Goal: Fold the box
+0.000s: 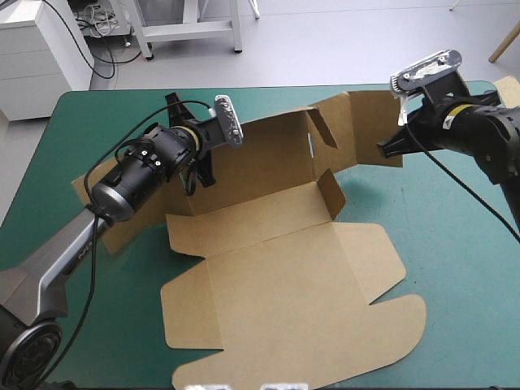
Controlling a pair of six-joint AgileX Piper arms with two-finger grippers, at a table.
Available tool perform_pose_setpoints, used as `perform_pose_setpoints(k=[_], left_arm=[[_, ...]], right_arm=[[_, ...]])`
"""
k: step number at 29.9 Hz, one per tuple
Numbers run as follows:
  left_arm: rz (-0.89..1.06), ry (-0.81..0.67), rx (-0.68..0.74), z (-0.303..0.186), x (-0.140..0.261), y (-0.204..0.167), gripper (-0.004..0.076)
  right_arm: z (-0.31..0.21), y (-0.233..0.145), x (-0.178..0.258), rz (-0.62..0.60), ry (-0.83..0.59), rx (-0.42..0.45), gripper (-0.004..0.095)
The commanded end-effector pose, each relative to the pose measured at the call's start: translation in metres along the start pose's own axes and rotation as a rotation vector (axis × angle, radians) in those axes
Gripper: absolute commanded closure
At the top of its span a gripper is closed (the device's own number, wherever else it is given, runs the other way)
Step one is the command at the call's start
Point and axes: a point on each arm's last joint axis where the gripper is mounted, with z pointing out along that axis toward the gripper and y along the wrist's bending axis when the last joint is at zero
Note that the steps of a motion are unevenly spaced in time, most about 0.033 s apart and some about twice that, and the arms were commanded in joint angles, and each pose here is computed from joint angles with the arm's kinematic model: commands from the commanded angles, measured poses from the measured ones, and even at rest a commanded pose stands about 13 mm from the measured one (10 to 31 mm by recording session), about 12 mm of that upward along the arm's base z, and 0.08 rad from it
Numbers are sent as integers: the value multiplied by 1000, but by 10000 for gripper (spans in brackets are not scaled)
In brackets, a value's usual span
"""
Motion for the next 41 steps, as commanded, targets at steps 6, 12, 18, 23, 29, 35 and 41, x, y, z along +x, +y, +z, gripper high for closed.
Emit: perform_pose_setpoints(k=[6, 12, 18, 23, 29, 35, 41], left_arm=[[101, -171, -139, -35, -33, 4, 731], [218, -218, -147, -37, -37, -25, 732], [280, -281, -207, -43, -20, -47, 731], [333, -325, -243, -50, -6, -60, 732], [392, -350, -234, -46, 0, -73, 731], [387, -355, -211, -43, 2, -78, 732], [336, -344, -157, -33, 1, -85, 731]], right_arm=[[-31, -13, -10, 16, -137, 100, 929], [-31, -13, -11, 26, -153, 101, 929], [-31, -13, -11, 41, -154, 97, 929], [-31, -13, -12, 48, -161, 95, 929], [-31, -11, -12, 66, -165, 73, 929], [-31, -9, -12, 76, -166, 56, 929], [-32, -8, -14, 90, -180, 37, 925]])
